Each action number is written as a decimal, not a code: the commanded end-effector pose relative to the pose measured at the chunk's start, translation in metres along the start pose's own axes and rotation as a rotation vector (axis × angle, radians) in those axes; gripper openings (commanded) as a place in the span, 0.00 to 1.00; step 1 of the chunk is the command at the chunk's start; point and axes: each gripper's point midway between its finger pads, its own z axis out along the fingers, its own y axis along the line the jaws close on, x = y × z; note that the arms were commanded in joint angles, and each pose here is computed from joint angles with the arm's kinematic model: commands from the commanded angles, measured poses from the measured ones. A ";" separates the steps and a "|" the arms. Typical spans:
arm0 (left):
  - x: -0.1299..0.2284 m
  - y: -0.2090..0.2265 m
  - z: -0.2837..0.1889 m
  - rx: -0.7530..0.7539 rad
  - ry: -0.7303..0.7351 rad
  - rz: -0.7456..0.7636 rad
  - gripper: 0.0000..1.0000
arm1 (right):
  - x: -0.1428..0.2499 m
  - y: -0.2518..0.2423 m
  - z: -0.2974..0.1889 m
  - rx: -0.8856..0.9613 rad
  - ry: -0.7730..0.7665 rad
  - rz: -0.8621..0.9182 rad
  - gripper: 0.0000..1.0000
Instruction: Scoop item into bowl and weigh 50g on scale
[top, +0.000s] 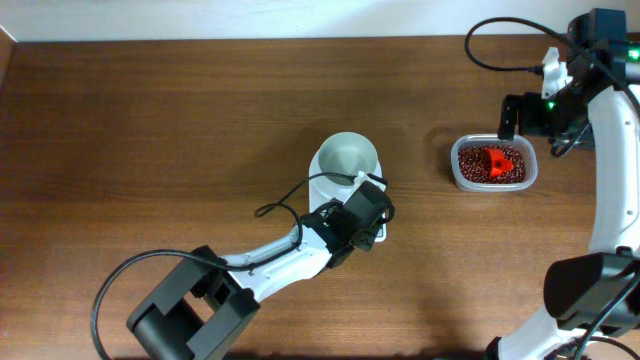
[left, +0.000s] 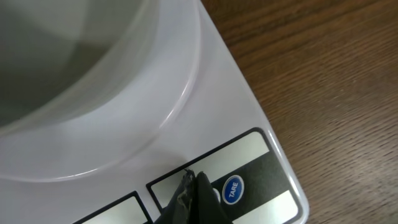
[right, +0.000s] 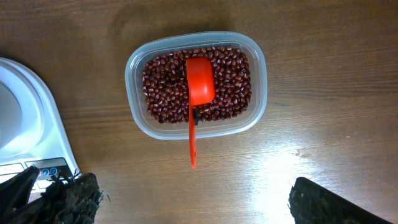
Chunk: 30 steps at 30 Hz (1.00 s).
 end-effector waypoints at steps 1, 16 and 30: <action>0.011 -0.002 0.005 -0.012 0.023 0.047 0.00 | -0.002 -0.002 -0.013 0.009 -0.040 0.005 0.99; 0.007 0.005 -0.020 -0.061 0.133 0.110 0.00 | -0.002 -0.002 -0.013 0.009 -0.040 0.005 0.99; 0.019 0.005 0.002 -0.075 0.166 0.119 0.00 | -0.002 -0.002 -0.013 0.009 -0.040 0.005 0.99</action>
